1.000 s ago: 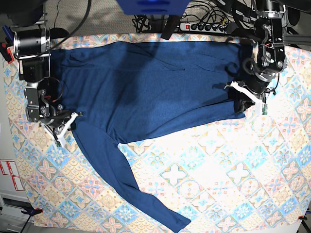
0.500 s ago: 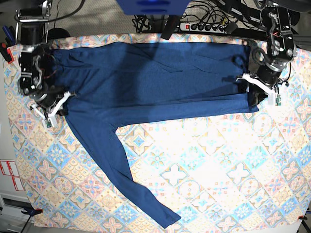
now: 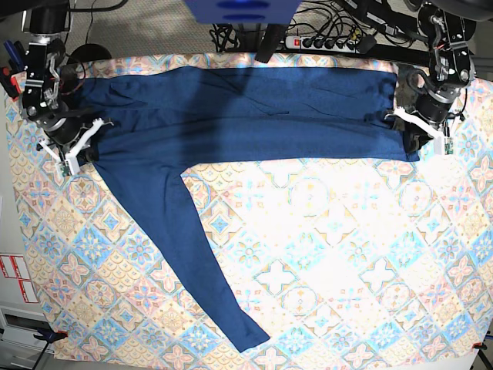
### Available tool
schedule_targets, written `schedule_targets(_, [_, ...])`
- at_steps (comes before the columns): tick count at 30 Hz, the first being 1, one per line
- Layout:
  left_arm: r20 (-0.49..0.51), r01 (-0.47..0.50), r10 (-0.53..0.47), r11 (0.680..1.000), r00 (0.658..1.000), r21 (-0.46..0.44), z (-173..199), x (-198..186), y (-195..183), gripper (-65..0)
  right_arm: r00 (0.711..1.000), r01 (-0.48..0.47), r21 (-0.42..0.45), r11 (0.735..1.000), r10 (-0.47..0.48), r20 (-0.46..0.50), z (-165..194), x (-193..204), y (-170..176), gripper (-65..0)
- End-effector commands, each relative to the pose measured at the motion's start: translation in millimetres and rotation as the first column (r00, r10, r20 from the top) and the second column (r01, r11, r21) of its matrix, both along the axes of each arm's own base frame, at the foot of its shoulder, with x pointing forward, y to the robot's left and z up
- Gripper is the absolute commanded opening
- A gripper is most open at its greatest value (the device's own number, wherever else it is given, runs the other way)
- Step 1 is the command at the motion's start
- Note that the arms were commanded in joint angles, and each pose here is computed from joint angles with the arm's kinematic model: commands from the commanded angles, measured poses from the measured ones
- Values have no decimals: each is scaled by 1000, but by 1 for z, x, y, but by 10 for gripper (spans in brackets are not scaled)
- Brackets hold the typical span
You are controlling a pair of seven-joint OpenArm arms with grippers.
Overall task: Fold the T-shirt properly
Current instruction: 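Fold the lower body half over onto the collar half with both grippers, then open both grippers and move the right gripper to the hanging sleeve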
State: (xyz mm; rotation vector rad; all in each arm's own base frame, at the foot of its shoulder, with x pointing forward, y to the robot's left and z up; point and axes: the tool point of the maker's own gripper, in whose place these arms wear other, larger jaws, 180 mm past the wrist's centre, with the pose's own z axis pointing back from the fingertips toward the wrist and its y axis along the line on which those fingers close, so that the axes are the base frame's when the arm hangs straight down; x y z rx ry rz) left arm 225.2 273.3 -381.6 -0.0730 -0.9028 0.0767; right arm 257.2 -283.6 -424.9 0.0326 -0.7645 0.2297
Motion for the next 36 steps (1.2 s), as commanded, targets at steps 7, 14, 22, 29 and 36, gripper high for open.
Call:
schedule_targets(7, [-52,-49,49,999,997,-7,-23,-11,18,-650,1000,6,-22,1000,-6,7,5,-8,-10,-649])
schedule_targets(14, [-102,-71,70,997,992,-2,-43,-15,25,-650,1000,6,-21,1000,-7,-18,-2,-18,-10,-650])
schedule_targets(22, [-151,-11,10,1000,988,-5,-60,-16,6,-523,1000,2,-20,1000,-2,-19,-2,-18,-8,-646])
schedule_targets(29, [-142,2,-5,1000,990,-16,-56,-17,-2,-340,999,43,-30,999,-43,3,5,-16,-23,-547])
schedule_targets(36, [-44,-77,74,995,996,-61,-29,-4,11,-288,988,148,-13,989,-148,54,15,-15,-42,-511])
